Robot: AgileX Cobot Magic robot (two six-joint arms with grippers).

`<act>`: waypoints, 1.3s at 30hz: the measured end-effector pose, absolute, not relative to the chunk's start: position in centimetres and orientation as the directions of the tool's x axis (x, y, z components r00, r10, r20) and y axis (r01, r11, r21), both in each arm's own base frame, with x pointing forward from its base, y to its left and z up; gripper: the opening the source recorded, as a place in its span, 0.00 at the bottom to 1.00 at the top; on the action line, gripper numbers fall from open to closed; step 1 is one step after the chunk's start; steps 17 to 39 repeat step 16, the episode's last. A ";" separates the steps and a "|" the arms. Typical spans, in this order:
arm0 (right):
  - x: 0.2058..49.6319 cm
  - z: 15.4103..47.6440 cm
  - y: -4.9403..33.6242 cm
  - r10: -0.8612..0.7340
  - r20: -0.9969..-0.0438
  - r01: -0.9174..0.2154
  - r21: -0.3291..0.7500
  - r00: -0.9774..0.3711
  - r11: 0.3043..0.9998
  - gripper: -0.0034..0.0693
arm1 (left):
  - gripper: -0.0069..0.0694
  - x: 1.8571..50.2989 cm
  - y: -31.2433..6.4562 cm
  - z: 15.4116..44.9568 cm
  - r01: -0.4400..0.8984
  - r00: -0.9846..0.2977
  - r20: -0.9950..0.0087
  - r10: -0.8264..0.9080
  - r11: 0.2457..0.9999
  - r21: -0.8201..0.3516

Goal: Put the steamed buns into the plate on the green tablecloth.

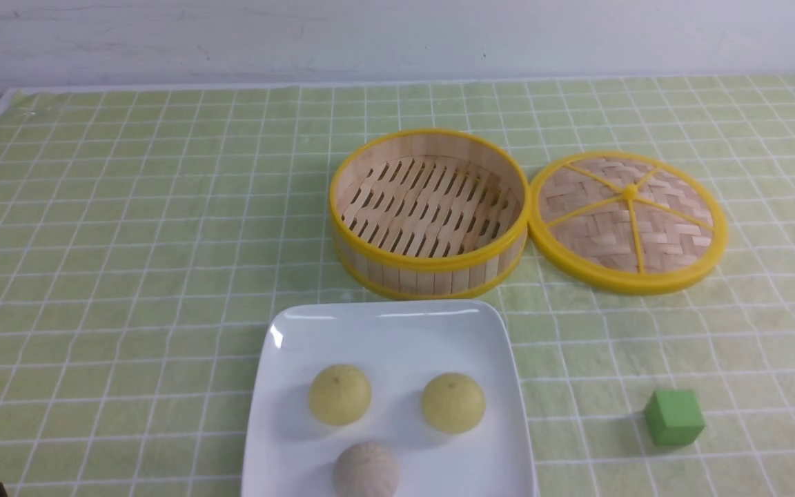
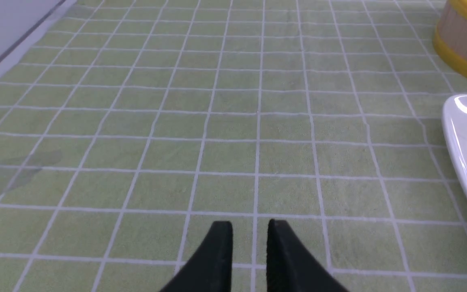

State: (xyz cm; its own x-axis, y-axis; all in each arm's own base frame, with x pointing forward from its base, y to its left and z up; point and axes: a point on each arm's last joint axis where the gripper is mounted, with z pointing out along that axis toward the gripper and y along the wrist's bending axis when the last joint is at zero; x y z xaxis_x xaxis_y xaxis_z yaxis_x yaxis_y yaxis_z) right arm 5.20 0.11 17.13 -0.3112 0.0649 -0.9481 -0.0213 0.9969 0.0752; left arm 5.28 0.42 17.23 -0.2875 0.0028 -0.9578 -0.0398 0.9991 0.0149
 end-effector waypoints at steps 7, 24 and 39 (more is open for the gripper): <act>5.2 17.1 0.1 0.065 -0.948 -0.021 0.075 -0.312 0.997 0.36 | 0.30 5.3 0.4 17.2 -0.040 -0.287 -0.958 0.003 0.999 0.015; 5.2 17.1 0.1 0.065 -0.948 -0.021 0.075 -0.312 0.997 0.36 | 0.32 5.3 0.4 17.2 -0.040 -0.287 -0.958 0.006 0.999 0.019; 5.2 17.1 0.1 0.065 -0.948 -0.021 0.075 -0.312 0.997 0.36 | 0.32 5.3 0.4 17.2 -0.040 -0.287 -0.958 0.006 0.999 0.019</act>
